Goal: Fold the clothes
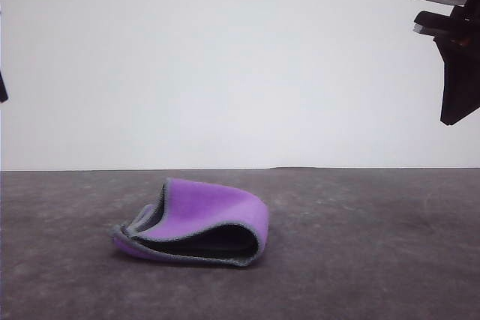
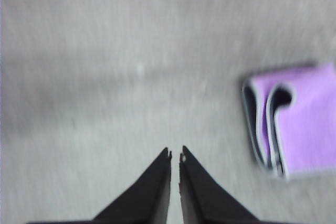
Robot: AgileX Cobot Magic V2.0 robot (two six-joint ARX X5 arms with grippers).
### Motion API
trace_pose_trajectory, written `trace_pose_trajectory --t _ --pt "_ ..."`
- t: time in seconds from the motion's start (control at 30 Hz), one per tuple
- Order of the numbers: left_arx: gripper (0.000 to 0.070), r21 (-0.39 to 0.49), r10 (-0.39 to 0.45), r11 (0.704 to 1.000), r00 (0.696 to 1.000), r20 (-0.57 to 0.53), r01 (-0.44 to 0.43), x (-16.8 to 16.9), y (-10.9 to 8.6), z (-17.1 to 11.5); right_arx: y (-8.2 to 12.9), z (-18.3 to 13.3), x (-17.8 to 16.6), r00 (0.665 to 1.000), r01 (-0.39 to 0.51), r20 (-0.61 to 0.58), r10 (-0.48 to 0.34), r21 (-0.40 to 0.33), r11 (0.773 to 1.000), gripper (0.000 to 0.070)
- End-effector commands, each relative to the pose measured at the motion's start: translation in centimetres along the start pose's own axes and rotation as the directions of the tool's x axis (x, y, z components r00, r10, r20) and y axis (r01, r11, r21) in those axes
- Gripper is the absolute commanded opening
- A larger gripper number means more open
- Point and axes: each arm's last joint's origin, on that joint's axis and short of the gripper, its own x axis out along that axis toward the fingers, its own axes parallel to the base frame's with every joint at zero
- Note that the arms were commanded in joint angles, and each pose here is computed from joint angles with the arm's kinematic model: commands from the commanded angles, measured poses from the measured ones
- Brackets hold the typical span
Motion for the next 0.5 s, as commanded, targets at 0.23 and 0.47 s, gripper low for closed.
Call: trace_pose_trajectory --t 0.23,0.47 --pt "0.0016 0.103 0.013 0.993 0.928 0.372 -0.056 -0.9 -0.6 -7.6 0.0 0.4 0.0 1.0 0.002 0.008 -0.002 -0.013 1.0 0.0003" --pt "0.0016 0.093 0.084 0.985 0.873 0.481 -0.146 -0.5 -0.4 -12.6 0.0 0.4 0.0 1.0 0.002 0.008 -0.002 -0.013 1.0 0.0003"
